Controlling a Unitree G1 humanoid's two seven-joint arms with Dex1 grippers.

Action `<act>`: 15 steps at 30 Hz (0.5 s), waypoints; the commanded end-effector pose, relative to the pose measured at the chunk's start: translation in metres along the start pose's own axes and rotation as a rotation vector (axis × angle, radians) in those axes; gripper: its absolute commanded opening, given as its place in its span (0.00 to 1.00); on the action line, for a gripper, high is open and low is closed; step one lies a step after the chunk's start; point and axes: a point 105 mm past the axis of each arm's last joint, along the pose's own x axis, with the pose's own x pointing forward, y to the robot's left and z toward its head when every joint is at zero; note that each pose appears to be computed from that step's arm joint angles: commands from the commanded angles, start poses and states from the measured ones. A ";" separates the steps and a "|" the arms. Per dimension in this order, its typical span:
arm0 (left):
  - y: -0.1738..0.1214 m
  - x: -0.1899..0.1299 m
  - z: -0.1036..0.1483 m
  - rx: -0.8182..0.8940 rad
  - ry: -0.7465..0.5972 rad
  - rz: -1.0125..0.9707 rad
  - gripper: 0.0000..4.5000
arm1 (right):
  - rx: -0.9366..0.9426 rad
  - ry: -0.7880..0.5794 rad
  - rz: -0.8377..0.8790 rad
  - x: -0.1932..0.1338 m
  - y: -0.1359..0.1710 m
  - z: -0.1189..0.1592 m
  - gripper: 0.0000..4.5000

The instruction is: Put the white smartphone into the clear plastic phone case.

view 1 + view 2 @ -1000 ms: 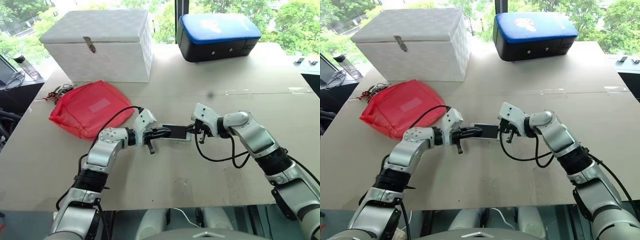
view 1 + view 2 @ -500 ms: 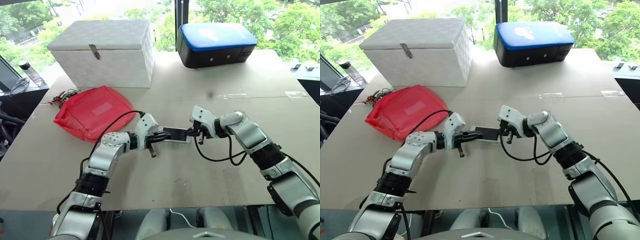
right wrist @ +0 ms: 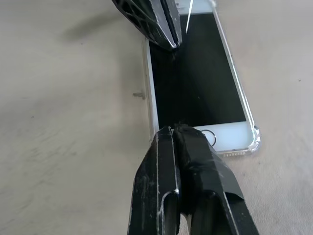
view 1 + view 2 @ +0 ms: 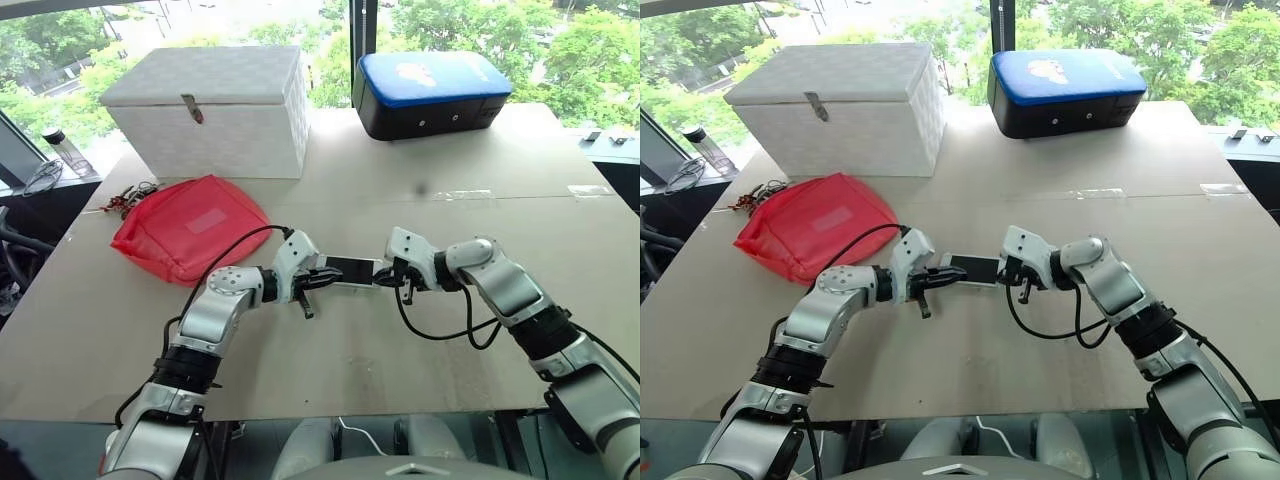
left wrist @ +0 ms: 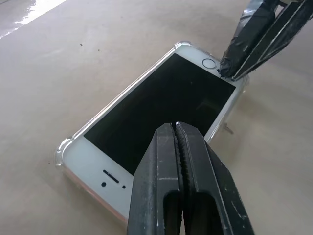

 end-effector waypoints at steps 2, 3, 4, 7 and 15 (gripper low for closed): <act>0.007 -0.010 0.039 -0.014 -0.223 0.058 0.02 | 0.105 -0.292 -0.204 -0.019 -0.020 0.022 0.00; 0.009 -0.015 0.046 -0.022 -0.270 0.079 0.02 | 0.127 -0.349 -0.271 -0.032 -0.029 0.029 0.00; 0.013 -0.021 0.051 -0.035 -0.313 0.119 0.02 | 0.125 -0.360 -0.338 -0.045 -0.034 0.029 0.00; 0.018 -0.038 0.060 -0.097 -0.402 0.176 0.00 | 0.093 -0.352 -0.388 -0.071 -0.025 0.023 0.19; -0.002 -0.086 0.039 -0.128 -0.339 0.189 0.80 | 0.122 -0.216 -0.484 -0.142 0.017 -0.015 1.00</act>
